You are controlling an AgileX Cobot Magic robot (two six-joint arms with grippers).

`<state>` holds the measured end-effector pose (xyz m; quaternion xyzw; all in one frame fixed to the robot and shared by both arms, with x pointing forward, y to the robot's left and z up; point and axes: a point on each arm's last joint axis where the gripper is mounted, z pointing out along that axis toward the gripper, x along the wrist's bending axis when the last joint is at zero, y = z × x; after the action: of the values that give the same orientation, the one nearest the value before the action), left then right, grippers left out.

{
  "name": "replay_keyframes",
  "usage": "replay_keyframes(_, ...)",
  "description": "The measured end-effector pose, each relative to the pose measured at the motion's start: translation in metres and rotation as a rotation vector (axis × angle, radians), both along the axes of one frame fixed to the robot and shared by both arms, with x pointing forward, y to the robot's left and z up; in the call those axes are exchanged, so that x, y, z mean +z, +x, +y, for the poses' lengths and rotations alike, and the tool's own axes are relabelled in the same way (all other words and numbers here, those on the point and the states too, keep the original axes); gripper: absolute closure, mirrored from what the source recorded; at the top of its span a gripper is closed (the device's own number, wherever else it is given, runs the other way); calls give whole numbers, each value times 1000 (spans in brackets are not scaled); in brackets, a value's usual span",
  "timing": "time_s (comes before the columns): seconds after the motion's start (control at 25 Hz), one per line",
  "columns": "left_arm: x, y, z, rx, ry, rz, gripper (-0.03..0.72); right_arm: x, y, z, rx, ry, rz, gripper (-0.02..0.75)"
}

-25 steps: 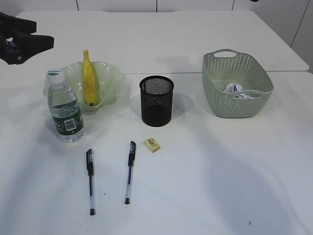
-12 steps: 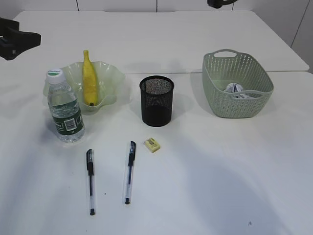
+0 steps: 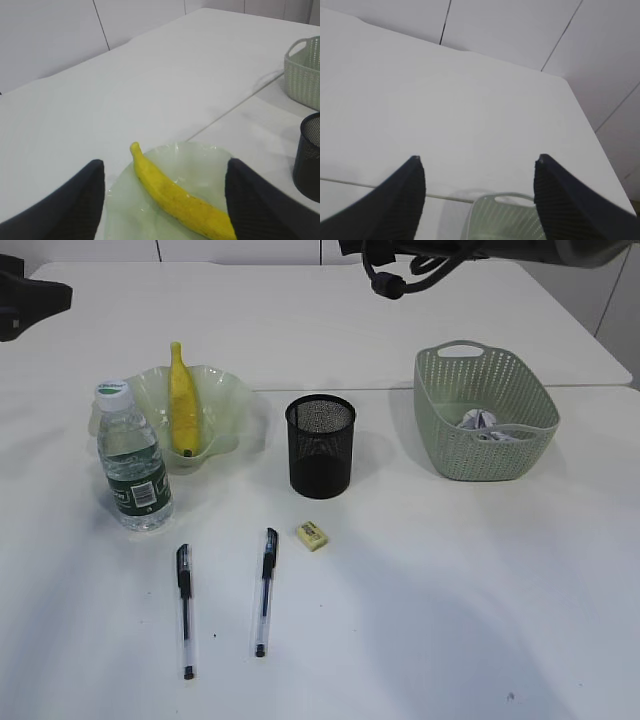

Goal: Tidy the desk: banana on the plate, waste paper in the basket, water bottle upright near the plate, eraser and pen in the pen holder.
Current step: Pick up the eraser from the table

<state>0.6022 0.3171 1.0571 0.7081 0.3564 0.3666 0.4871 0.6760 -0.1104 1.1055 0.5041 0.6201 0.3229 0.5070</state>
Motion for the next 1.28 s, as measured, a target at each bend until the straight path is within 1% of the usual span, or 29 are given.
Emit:
replay_keyframes(0.16,11,-5,3,45,27,-21,160,2,-10,4,-16,26,6,276)
replay_keyframes(0.32,15,-6,5,71,32,-23,160,9,-26,21,18,34,0,288)
replay_keyframes(0.48,15,-6,5,79,15,-15,160,-4,-37,36,46,5,38,290)
replay_keyframes(0.68,14,-5,7,104,20,-5,162,-24,-51,52,87,-14,88,294)
replay_keyframes(0.96,16,-6,9,134,0,5,162,-55,-60,54,85,24,160,295)
replay_keyframes(1.12,20,-9,9,140,-6,-3,162,-60,-61,53,61,75,167,295)
replay_keyframes(1.28,21,-9,9,147,-30,8,162,-60,-61,53,32,136,163,295)
